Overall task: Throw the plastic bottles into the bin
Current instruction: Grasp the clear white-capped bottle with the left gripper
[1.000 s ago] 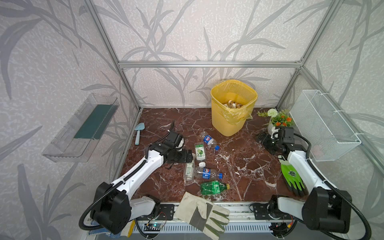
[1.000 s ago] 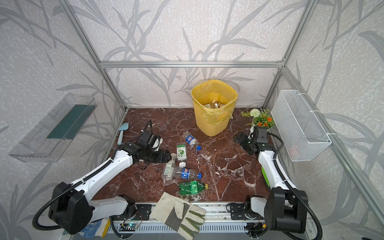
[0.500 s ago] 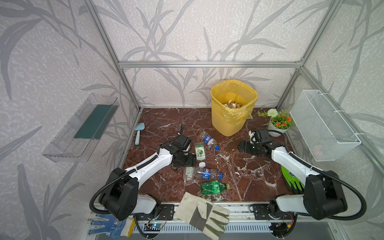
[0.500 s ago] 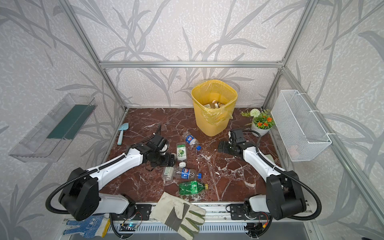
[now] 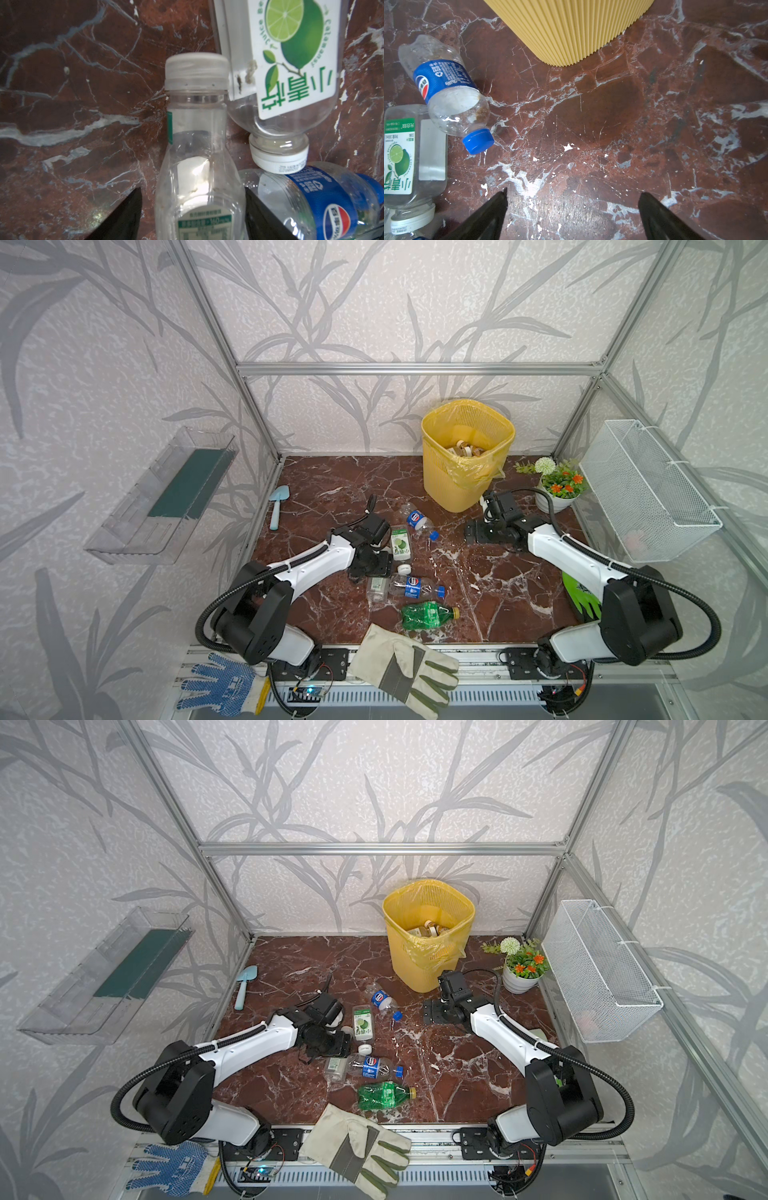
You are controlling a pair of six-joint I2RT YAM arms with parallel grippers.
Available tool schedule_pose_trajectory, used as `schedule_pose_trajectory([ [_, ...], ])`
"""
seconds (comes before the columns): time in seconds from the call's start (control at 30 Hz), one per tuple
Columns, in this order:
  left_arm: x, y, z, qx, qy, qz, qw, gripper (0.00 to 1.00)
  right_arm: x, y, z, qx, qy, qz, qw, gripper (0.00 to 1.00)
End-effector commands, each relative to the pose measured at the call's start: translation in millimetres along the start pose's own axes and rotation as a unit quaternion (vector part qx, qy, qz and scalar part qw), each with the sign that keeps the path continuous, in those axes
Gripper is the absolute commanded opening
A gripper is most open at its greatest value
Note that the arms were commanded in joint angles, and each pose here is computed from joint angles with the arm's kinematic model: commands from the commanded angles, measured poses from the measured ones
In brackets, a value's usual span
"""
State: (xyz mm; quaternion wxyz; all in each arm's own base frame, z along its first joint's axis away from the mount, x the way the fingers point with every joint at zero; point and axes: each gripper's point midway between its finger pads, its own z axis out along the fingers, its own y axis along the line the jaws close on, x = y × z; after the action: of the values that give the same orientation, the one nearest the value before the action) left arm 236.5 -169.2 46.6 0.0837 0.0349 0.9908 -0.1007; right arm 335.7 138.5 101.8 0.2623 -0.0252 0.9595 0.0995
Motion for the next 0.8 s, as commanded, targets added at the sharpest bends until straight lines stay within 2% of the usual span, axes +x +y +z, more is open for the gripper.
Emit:
schedule_pose_trajectory([
  [0.0,4,8,7,-0.019,-0.001,-0.005,1.000,0.69,-1,4,3,-0.010,0.004,-0.001,1.000,0.99],
  [0.4,5,24,13,-0.056,-0.009,-0.019,0.998,0.48,0,-9,-3,0.027,0.001,-0.003,1.000,0.96],
  [0.63,-9,40,-7,-0.086,-0.059,-0.044,0.994,0.44,1,-9,-2,0.027,0.006,0.002,1.000,0.95],
  [0.77,-26,46,-23,-0.065,-0.101,-0.071,0.990,0.44,-1,-10,-3,0.030,0.003,0.001,1.000,0.95],
])
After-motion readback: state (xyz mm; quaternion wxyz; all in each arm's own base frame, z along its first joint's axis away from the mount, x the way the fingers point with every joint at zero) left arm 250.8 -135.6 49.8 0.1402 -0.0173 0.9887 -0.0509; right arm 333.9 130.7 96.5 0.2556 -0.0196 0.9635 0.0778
